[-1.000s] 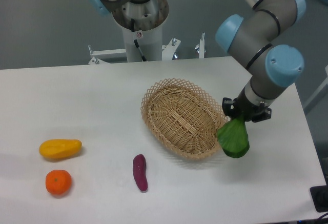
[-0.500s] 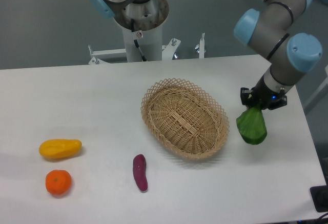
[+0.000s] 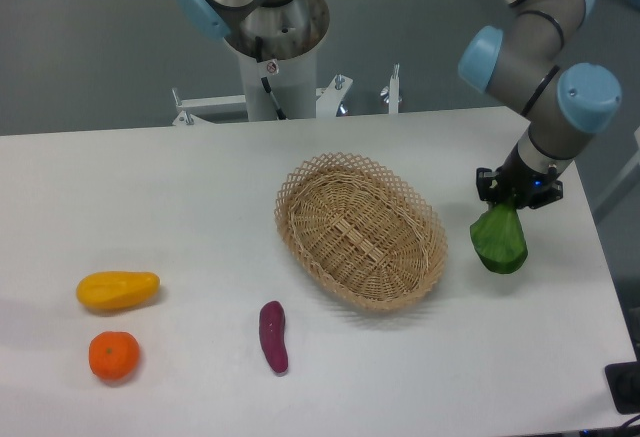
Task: Place the green vegetable on the table
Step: 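Move the held bok choy away from the basket and lower it to the table, then open the gripper to release the bok choy upright on the table, then raise the open gripper slightly away from the bok choy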
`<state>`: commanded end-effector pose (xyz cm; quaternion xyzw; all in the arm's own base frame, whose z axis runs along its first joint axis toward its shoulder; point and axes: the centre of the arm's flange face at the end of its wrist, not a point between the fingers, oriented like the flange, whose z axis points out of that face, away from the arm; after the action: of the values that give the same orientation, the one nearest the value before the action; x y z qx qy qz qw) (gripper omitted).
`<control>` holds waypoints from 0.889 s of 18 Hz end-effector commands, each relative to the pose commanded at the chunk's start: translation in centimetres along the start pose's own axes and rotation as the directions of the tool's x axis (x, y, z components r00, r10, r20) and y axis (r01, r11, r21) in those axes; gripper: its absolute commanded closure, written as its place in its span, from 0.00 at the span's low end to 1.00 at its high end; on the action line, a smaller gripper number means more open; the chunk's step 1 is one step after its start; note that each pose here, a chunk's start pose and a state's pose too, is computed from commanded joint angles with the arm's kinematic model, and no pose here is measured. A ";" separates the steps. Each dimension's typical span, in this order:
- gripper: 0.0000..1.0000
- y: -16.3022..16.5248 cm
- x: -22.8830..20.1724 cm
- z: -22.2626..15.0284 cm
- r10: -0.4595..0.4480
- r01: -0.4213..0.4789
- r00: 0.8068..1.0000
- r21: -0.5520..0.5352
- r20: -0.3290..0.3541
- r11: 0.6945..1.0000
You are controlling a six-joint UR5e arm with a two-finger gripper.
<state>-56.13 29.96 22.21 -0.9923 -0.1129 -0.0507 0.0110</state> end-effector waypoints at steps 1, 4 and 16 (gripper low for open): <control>0.00 0.0 0.1 0.1 0.002 -0.002 1.000 0.001 0.003 1.000; 0.00 -0.4 0.3 -0.1 0.008 -0.008 1.000 0.012 0.024 1.000; 0.00 -4.4 0.4 -8.1 0.148 -0.160 0.976 0.060 0.161 0.985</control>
<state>-57.54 34.04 30.37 -0.9979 -0.0379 0.0324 0.0419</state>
